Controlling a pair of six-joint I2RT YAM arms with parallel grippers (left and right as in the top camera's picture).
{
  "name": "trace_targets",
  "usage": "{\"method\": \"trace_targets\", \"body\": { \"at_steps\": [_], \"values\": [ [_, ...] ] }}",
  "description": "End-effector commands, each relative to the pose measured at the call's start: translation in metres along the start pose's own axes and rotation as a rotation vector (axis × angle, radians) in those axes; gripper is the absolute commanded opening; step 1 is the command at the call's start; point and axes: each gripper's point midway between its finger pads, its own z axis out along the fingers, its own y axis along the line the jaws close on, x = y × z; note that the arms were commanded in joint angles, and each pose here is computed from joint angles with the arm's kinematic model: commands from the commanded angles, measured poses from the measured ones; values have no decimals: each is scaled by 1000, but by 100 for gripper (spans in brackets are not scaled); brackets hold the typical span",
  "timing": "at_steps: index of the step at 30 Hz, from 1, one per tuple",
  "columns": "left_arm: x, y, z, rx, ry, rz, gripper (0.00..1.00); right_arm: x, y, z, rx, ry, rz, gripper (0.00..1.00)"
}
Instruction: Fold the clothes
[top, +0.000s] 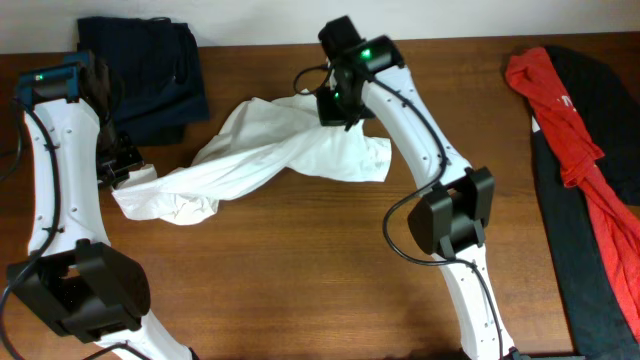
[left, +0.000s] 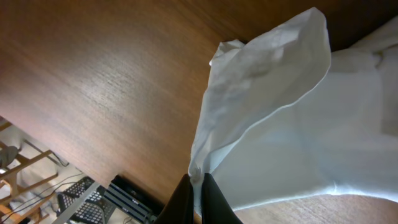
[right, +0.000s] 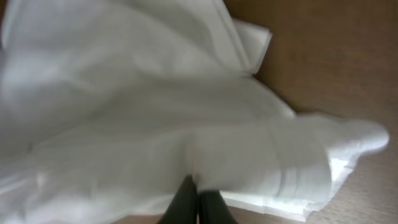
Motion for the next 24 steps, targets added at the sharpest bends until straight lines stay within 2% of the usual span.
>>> {"method": "trace_targets", "body": {
  "at_steps": [1,4,6,10,12,13,15,18,19,21,22,23,24],
  "values": [
    [0,7,-14,14,-39,-28,6,20,-5,-33,40,41,6,4],
    [7,9,-14,4,-10,-19,6,51,-11,-39,75,159,-7,4],
    [12,7,-12,15,13,-13,9,50,-7,-54,58,128,9,4],
    [30,-16,-3,133,108,42,9,49,-1,-102,22,29,-3,4],
    [39,-20,5,148,152,71,5,56,-3,-126,23,-3,-5,4],
    [44,-21,8,149,173,77,1,63,-10,-136,45,-9,0,4],
    [55,-27,8,164,191,117,1,85,-35,-139,139,31,27,4],
    [66,-34,7,158,198,153,2,118,-73,-118,216,174,106,4],
    [69,-36,9,153,208,165,10,125,-92,-110,258,215,149,4],
    [75,-42,16,145,225,187,48,135,-123,-102,296,272,236,4],
    [78,-47,22,150,231,196,66,138,-135,-101,301,289,267,10],
    [78,-53,29,171,233,215,79,138,-145,-102,302,294,286,29],
    [79,-59,39,184,230,234,87,138,-153,-103,301,294,295,37]
  ]
}}
